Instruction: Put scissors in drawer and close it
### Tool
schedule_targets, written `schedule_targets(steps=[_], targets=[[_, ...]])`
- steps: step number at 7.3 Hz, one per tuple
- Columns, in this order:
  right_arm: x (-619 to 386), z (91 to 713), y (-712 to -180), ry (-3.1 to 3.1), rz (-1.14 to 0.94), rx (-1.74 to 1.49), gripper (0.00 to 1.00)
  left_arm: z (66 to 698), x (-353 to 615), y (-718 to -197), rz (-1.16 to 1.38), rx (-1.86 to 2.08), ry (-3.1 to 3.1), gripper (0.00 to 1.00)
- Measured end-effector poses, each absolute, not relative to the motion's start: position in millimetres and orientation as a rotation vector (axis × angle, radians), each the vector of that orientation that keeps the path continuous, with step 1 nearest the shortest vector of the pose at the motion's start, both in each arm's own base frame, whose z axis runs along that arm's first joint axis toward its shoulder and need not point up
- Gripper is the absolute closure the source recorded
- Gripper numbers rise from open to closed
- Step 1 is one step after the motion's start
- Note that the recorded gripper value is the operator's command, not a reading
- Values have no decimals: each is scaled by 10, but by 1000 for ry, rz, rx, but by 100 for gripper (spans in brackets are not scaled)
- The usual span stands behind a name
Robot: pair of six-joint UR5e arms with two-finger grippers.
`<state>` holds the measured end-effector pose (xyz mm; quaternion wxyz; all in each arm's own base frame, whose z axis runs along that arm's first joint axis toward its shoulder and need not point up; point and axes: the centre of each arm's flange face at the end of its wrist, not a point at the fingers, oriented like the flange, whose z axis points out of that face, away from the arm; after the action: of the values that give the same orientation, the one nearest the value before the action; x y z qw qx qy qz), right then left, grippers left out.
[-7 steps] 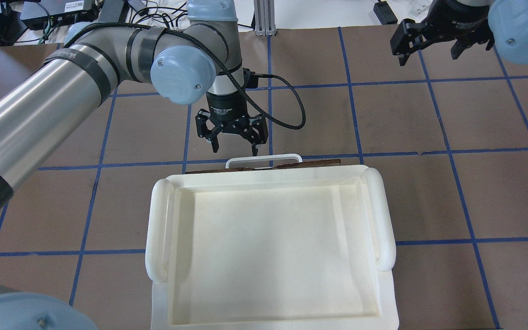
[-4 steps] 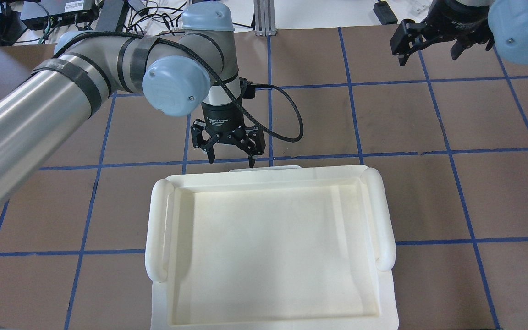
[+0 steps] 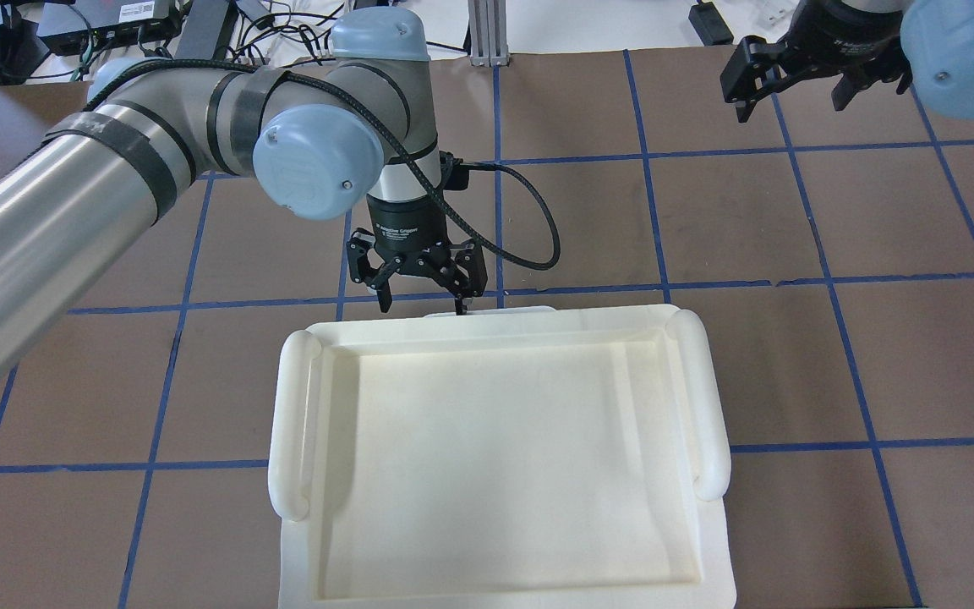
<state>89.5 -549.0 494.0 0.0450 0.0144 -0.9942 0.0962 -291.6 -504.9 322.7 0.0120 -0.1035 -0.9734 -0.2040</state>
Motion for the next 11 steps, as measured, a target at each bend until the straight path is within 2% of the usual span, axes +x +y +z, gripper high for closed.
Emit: schedule_targets(steps=[8, 11], targets=[[895, 4941, -5495, -3037, 296, 44, 0, 3191, -2876, -4881, -717, -316, -3026, 0], [895, 4937, -5494, -3037, 295, 44, 0, 3519, -2780, -4969, -617, -299, -3041, 0]])
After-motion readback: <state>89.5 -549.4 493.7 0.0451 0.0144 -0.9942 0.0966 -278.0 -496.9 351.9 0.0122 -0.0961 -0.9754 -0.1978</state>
